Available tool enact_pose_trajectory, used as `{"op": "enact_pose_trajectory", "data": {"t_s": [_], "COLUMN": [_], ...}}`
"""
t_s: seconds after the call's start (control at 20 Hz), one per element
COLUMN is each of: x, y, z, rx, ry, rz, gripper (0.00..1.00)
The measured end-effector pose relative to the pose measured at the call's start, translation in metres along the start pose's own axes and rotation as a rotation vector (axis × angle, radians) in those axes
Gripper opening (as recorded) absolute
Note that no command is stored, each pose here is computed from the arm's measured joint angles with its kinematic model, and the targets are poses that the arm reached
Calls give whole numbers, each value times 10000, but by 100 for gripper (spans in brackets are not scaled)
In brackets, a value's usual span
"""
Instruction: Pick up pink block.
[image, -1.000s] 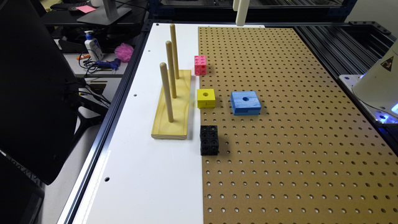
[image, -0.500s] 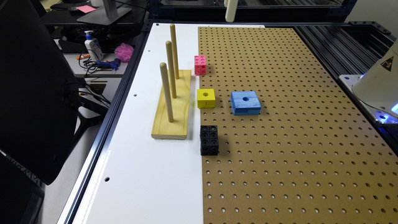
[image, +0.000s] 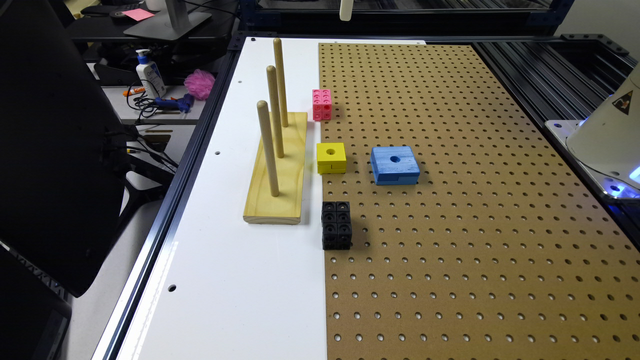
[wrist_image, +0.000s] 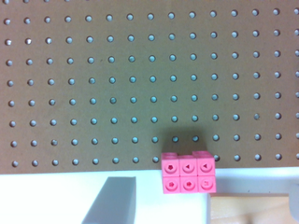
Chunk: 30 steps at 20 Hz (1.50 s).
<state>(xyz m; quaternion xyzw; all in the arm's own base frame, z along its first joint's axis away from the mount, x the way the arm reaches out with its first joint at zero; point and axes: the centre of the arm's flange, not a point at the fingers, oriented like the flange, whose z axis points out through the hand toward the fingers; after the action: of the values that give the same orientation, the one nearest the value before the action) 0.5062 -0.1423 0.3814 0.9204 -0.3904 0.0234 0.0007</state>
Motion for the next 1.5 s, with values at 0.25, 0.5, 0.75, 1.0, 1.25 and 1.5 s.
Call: {"op": "enact_pose_trajectory", "data": {"t_s": [0.25,0.5,0.75,1.0,1.25,1.5], "x": [-11,-14,47,54,74,93], "y": [-19,-20,-61,-70,-86,-144], "z": [0,123,516,900,1121,1074], "rx": [2,-96,-151,-243,-227,-148], "ry": [0,-163,-249,-400,-370,-273], "rz": [-42,-46,-53,-62,-67,-136], "gripper": [100,100,100,100,100,100]}}
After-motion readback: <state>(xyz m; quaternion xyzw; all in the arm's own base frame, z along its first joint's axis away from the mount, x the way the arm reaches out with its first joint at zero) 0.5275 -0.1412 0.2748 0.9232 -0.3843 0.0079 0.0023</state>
